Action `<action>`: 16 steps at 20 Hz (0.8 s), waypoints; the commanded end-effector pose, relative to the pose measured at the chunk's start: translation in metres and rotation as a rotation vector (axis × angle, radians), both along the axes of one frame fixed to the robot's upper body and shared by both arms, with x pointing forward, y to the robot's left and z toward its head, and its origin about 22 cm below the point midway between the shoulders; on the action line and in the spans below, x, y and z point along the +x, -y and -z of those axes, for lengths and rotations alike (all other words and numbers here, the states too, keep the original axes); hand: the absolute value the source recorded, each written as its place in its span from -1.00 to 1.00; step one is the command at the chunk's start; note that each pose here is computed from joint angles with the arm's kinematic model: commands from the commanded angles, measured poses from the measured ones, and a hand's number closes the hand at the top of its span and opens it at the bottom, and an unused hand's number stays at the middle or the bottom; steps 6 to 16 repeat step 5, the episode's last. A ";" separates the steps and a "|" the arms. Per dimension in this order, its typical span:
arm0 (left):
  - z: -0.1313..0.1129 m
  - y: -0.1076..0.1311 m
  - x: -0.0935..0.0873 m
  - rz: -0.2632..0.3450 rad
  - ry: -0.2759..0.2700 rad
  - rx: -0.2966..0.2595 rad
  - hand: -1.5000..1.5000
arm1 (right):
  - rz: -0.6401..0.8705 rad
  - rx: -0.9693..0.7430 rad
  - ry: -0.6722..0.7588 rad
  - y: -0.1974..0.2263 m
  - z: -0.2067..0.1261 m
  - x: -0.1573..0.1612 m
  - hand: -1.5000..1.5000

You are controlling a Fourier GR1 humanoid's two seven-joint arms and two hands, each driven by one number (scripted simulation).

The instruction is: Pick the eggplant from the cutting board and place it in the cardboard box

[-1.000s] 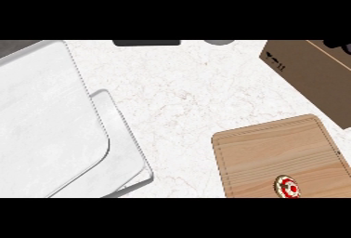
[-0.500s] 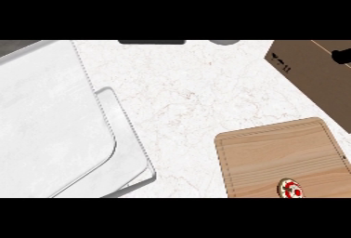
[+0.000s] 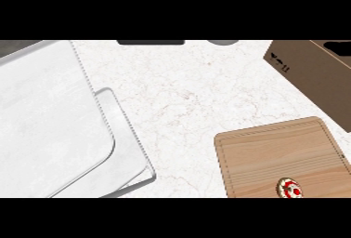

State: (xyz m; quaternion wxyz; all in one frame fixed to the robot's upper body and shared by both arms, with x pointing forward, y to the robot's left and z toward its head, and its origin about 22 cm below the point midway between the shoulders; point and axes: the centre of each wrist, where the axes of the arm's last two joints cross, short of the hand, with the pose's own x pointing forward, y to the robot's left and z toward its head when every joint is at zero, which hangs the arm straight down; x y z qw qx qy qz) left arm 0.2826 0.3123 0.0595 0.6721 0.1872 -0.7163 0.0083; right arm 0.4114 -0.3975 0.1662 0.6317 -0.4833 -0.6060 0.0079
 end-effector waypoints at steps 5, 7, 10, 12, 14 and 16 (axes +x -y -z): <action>0.063 0.031 -0.027 0.013 -0.189 -0.113 0.00 | 0.001 0.229 0.250 0.044 0.004 -0.021 -1.00; 0.063 0.031 -0.027 0.013 -0.189 -0.113 0.00 | 0.001 0.229 0.250 0.044 0.004 -0.021 -1.00; 0.063 0.031 -0.027 0.013 -0.189 -0.113 0.00 | 0.001 0.229 0.250 0.044 0.004 -0.021 -1.00; 0.063 0.031 -0.027 0.013 -0.189 -0.113 0.00 | 0.001 0.229 0.250 0.044 0.004 -0.021 -1.00; 0.063 0.031 -0.027 0.013 -0.189 -0.113 0.00 | 0.001 0.229 0.250 0.044 0.004 -0.021 -1.00; 0.063 0.031 -0.027 0.013 -0.189 -0.113 0.00 | 0.001 0.229 0.250 0.044 0.004 -0.021 -1.00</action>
